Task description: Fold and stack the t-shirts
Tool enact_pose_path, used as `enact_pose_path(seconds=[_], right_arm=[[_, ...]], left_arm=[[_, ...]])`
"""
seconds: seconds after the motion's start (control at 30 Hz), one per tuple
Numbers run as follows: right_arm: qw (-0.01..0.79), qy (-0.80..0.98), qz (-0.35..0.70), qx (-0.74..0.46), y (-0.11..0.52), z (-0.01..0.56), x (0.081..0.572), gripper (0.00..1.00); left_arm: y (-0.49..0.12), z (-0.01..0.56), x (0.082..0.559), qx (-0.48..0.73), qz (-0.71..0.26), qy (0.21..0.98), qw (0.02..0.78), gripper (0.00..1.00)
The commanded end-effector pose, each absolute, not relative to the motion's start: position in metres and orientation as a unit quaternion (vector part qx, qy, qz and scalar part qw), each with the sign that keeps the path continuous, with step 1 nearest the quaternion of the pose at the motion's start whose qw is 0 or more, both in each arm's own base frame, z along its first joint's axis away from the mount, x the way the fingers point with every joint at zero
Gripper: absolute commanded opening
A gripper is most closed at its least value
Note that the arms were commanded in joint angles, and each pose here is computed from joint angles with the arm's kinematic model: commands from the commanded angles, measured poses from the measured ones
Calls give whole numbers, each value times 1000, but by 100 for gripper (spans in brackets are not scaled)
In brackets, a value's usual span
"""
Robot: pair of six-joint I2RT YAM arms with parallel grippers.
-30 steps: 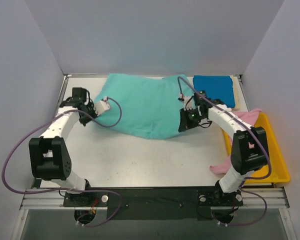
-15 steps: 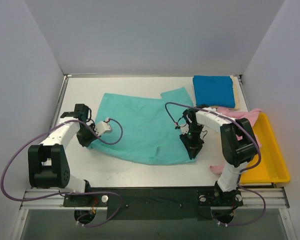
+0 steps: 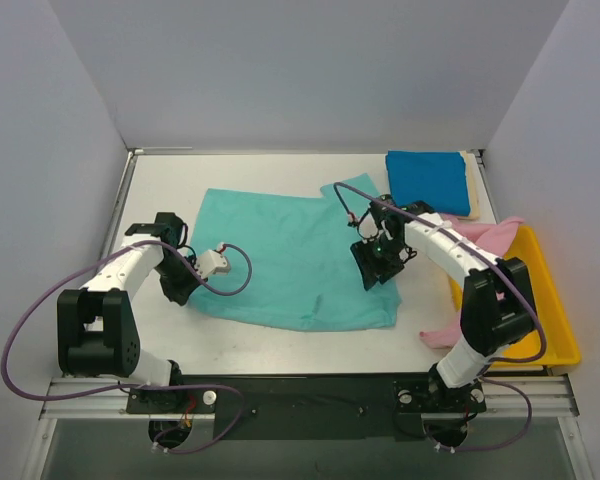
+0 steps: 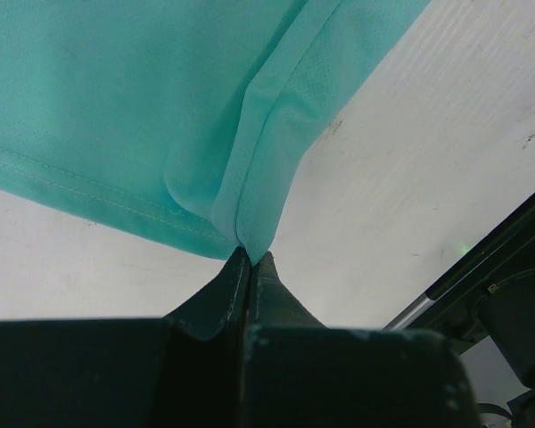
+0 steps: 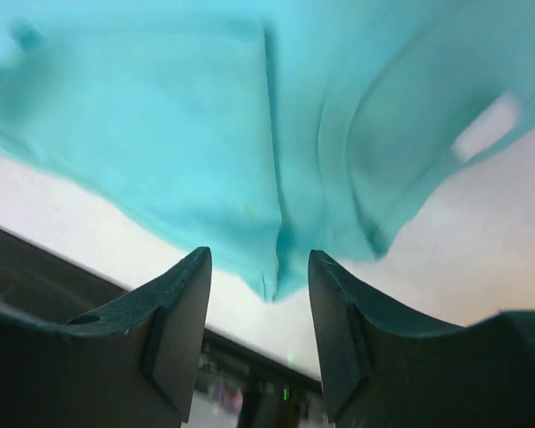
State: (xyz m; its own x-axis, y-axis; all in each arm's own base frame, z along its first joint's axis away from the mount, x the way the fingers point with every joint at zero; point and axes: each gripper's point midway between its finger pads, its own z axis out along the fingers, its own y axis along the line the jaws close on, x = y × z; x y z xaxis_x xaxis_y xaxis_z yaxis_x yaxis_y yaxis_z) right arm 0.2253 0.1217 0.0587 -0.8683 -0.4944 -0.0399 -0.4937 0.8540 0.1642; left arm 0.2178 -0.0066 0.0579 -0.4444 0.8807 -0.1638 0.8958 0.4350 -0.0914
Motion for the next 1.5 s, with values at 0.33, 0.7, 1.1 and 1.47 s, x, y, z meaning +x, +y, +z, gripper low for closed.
enact_pose_path(seconds=[0.33, 0.7, 1.1, 1.47], right_arm=[[-106, -945, -165, 261, 186, 29, 308, 37], [-70, -947, -165, 266, 177, 17, 279, 21], [-167, -946, -172, 219, 146, 86, 298, 0], [-236, -943, -161, 168, 95, 126, 334, 0]], left_arm=[[-10, 70, 220, 531, -79, 841, 68, 0], [-10, 71, 221, 530, -77, 842, 68, 0], [-11, 93, 251, 515, -44, 849, 109, 0], [-11, 112, 340, 507, 22, 847, 160, 0]])
